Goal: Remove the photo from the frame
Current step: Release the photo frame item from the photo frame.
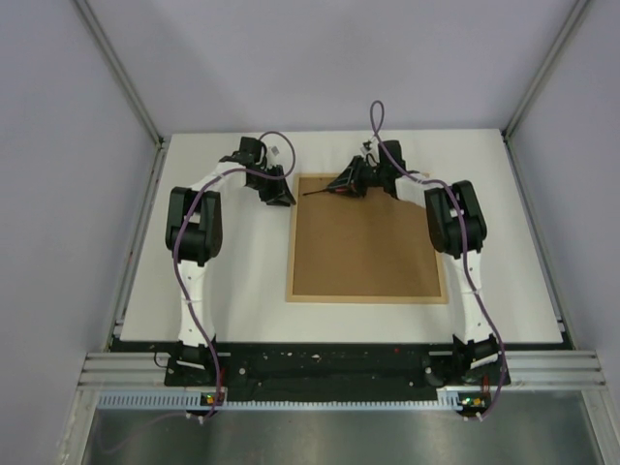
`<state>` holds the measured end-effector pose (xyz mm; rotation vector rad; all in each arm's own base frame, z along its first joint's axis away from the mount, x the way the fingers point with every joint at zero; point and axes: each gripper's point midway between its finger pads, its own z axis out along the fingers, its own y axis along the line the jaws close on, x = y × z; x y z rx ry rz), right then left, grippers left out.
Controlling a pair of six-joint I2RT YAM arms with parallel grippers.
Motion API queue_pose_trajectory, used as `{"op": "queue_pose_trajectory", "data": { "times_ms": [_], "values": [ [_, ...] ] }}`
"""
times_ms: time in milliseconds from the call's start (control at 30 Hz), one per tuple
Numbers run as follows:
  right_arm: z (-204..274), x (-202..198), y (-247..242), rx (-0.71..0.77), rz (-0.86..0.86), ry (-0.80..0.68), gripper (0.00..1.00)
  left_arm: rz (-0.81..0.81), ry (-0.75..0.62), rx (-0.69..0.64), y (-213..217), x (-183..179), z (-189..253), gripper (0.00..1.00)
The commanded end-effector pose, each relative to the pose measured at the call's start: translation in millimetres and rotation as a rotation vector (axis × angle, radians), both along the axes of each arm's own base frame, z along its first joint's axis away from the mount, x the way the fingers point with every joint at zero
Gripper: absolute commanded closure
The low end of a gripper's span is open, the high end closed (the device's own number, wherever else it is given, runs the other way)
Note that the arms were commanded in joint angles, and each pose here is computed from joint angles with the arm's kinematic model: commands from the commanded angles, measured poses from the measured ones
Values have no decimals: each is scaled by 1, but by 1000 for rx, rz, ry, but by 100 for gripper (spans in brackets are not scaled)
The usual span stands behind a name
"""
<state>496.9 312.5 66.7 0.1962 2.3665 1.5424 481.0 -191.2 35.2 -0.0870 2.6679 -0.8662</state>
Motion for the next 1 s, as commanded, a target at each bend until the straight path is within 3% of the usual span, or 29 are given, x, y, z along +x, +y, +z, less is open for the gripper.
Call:
{"op": "queue_pose_trajectory", "data": {
  "times_ms": [0, 967],
  "values": [
    [18, 8, 11, 18, 12, -48, 100, -2, 2, 11, 1, 2, -8, 69],
    [3, 0, 26, 25, 45, -7, 100, -5, 6, 1, -2, 0, -7, 71]
  ]
}}
